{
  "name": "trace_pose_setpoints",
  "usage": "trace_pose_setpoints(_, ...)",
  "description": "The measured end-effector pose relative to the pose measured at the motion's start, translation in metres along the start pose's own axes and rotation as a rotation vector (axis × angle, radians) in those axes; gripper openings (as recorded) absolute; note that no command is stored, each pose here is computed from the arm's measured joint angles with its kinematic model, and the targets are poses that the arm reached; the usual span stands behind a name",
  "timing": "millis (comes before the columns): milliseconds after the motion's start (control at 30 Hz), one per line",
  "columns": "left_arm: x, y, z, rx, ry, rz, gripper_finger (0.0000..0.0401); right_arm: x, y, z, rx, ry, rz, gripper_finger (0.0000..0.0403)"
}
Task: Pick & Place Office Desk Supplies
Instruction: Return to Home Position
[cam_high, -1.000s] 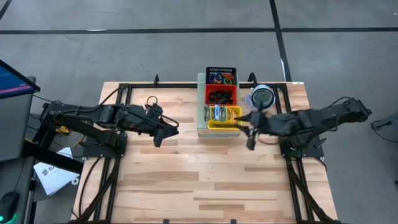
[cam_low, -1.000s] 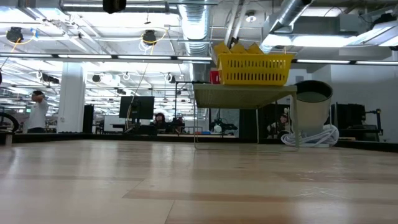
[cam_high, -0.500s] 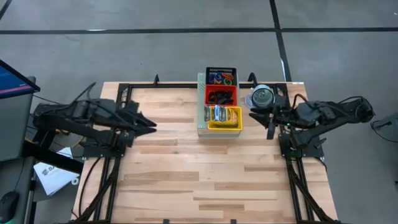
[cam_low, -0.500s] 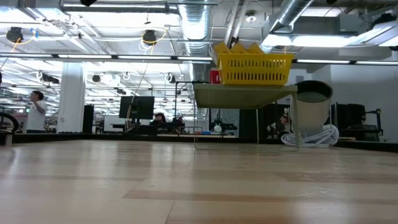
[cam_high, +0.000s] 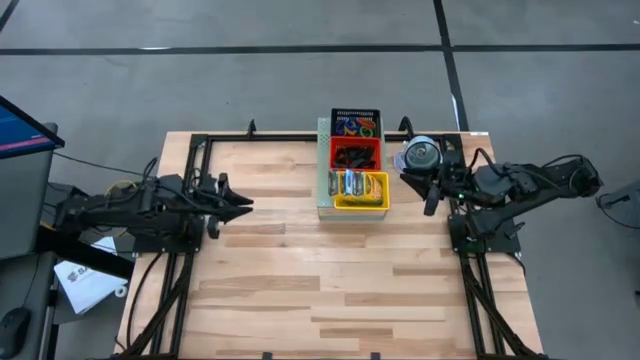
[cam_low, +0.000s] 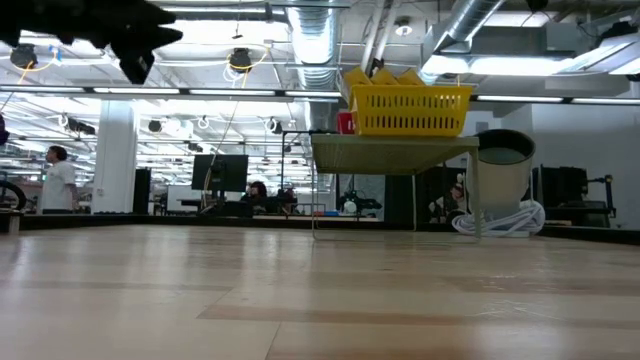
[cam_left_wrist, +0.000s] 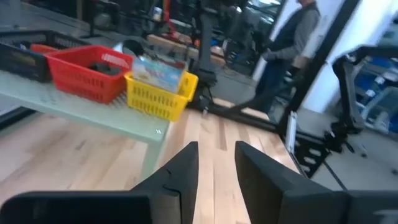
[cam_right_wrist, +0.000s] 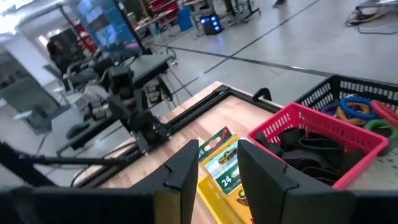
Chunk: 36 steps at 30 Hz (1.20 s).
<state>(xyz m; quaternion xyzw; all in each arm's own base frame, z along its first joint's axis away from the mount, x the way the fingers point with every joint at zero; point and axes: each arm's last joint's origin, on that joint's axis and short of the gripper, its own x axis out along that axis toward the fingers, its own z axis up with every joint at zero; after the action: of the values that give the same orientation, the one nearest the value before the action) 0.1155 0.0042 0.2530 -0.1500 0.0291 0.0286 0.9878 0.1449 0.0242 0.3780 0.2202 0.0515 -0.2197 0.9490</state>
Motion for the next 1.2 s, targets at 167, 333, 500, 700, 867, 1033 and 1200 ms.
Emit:
trace_pose_setpoints(167,-0.014,0.008,-0.014,0.009,-0.029,-0.096,0.0081,0.002,-0.003,0.002,0.074,-0.018,-0.030,0.0109)
trace_pose_setpoints(333,-0.030,0.011,-0.029,0.025,-0.124,-0.129,0.0054,0.002,-0.002,0.001,0.119,-0.016,-0.029,0.0109)
trace_pose_setpoints(500,-0.023,0.020,-0.050,0.058,-0.117,-0.068,0.0037,0.009,0.001,-0.004,0.156,0.005,-0.044,0.0109)
trace_pose_setpoints(700,-0.013,0.028,-0.075,0.063,-0.144,-0.059,0.0035,0.014,0.004,-0.009,0.176,0.041,-0.040,0.0109)
trace_pose_setpoints(867,-0.012,0.034,-0.081,0.026,-0.105,0.069,0.0035,0.018,0.005,-0.013,0.145,0.066,-0.063,0.0109)
trace_pose_setpoints(1033,-0.009,0.034,-0.081,-0.029,-0.090,0.082,0.0035,0.025,0.006,-0.017,0.096,0.085,-0.084,0.0109)
trace_pose_setpoints(1200,-0.006,0.035,-0.083,-0.029,-0.061,0.091,0.0035,0.042,0.010,-0.027,-0.056,0.144,-0.094,0.0109)
